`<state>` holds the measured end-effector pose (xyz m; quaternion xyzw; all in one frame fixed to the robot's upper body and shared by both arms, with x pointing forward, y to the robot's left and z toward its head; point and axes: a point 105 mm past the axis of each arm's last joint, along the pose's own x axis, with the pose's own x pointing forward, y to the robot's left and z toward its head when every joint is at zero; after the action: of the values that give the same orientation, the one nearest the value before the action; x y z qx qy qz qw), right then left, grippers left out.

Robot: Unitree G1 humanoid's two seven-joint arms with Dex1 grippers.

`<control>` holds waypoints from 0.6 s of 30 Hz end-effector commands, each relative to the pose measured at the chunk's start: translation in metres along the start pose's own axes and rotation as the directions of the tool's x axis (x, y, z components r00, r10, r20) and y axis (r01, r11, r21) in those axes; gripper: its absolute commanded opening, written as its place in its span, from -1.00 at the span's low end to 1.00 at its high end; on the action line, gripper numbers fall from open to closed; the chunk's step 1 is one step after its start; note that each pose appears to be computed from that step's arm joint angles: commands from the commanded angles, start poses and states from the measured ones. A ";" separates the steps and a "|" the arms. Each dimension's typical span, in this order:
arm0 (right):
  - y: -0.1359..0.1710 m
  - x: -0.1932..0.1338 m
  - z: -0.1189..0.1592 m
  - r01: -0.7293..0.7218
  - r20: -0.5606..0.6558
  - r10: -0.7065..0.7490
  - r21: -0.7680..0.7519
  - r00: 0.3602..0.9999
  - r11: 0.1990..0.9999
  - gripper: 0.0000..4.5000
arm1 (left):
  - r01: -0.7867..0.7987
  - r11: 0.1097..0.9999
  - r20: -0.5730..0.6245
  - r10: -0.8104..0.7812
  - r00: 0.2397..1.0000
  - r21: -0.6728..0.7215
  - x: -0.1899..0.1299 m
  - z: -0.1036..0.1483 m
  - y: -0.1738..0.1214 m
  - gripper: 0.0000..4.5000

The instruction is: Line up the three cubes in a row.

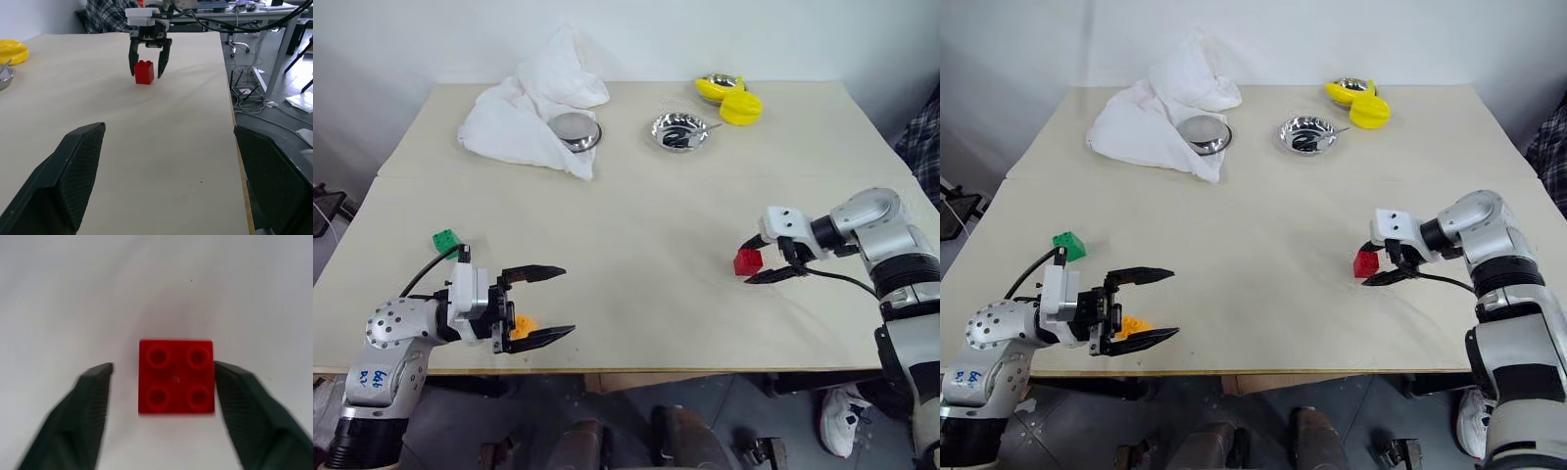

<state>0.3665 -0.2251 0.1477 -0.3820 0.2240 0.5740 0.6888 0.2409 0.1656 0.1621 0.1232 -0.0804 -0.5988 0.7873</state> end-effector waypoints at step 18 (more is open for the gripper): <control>0.078 -0.063 0.004 0.073 0.497 -0.090 0.054 0.863 0.996 0.97 | -0.625 0.781 -0.229 0.603 0.764 -0.027 -0.161 -0.034 -0.010 1.00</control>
<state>0.2829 -0.2616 0.1541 -0.1999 0.0753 0.5953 0.7746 0.2028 0.3152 0.1222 0.1010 0.0130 -0.3072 0.9462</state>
